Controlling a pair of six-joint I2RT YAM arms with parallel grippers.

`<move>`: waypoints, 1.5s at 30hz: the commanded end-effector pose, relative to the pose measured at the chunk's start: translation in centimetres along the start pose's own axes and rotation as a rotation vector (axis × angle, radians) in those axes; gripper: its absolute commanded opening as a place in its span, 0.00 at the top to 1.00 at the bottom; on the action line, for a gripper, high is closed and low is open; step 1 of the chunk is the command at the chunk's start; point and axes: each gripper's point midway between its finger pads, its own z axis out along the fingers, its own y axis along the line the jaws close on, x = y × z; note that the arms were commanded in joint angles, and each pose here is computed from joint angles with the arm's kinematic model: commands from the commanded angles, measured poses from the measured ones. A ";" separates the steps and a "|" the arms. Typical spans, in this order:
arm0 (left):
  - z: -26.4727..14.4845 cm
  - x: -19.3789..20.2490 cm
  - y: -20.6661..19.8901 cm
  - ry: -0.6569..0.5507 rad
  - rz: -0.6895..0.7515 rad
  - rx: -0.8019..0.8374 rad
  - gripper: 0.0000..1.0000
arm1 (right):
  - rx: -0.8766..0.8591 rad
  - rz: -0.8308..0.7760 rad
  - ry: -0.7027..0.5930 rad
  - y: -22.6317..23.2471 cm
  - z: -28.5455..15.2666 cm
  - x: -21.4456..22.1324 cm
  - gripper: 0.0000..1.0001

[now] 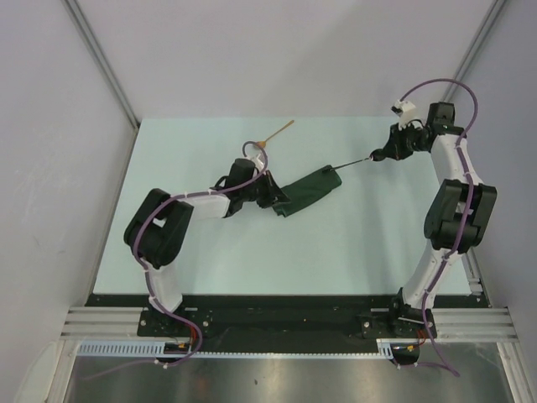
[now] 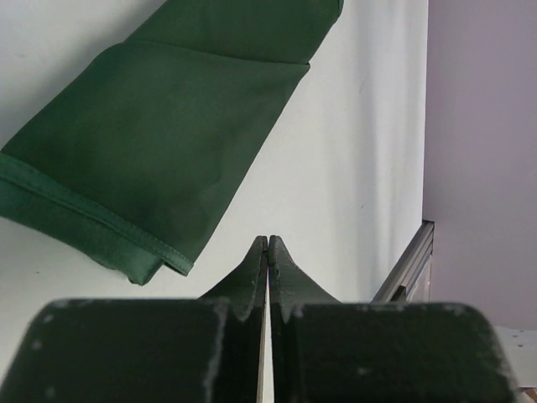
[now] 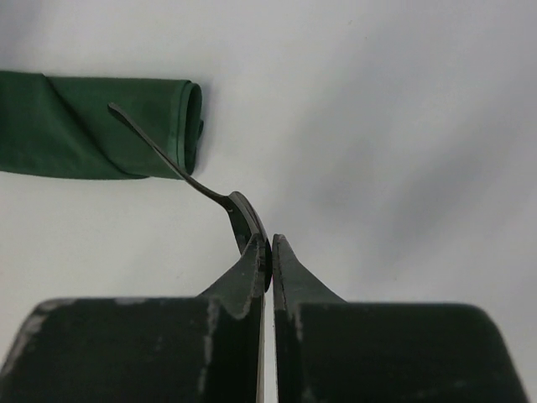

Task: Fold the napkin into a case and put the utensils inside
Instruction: Insert the spoon into the folded napkin.

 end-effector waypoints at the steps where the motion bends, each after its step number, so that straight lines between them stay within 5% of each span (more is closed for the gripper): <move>1: 0.8 -0.9 -1.6 0.001 0.006 0.054 0.99 | -0.045 -0.139 0.092 -0.3 1.0 0.9 1.00; 22: 0.3 -0.5 2.2 0.031 -0.067 -0.033 1.00 | -0.204 -0.204 0.189 2.0 5.8 2.6 1.00; 45: -0.8 0.1 3.6 0.022 -0.082 -0.049 1.00 | -0.320 -0.097 0.279 6.9 7.9 4.3 1.00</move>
